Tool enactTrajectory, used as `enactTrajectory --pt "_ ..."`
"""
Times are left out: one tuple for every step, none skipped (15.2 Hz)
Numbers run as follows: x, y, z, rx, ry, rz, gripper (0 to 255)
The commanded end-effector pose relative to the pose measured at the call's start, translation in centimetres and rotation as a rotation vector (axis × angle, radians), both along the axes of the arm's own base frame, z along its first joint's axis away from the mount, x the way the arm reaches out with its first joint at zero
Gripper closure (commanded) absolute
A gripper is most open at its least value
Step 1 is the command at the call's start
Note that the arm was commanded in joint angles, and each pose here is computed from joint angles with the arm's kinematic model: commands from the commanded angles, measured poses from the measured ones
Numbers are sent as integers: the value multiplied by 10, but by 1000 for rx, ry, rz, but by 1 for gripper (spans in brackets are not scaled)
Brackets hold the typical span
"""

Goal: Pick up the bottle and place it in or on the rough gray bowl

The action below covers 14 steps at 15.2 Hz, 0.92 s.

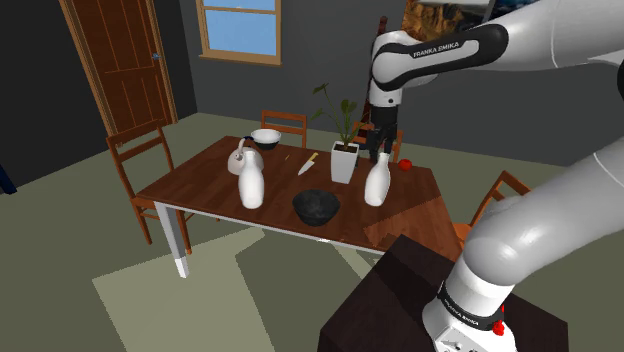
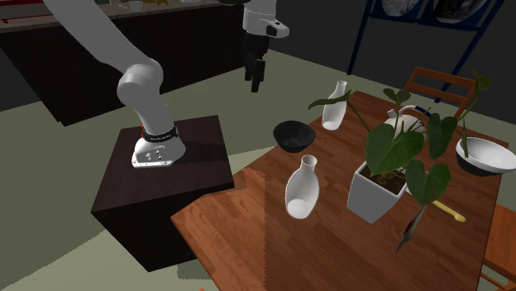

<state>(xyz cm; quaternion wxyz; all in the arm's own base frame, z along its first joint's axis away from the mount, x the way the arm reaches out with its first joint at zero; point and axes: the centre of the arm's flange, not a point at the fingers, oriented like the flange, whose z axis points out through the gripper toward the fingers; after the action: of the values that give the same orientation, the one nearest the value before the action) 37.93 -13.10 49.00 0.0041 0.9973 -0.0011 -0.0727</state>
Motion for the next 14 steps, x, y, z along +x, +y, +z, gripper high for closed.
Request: enactTrajectory --pt "9 -22 -9 -2 -1 -1 0" --pt "15 -33 -14 -3 -1 -2 0" --pt "20 -44 -18 -4 -1 -3 0" --pt "25 -55 -22 -4 -1 -4 0" --pt "30 -67 -27 -5 -1 -5 0" --pt "35 -78 -31 -6 -1 -6 0" --pt "40 -89 -35 -6 -1 -7 0" --pt "45 -101 -40 -7 -1 -8 0" --pt "51 -112 -44 -7 -1 -9 0" --pt "56 -123 -48 -8 -1 -10 0" --pt "61 -134 -53 -9 0 -11 0" --pt "66 -146 -57 -9 0 -12 0" --pt "71 -157 -61 -10 0 -12 0" --pt "76 -168 -66 -11 0 -13 0"
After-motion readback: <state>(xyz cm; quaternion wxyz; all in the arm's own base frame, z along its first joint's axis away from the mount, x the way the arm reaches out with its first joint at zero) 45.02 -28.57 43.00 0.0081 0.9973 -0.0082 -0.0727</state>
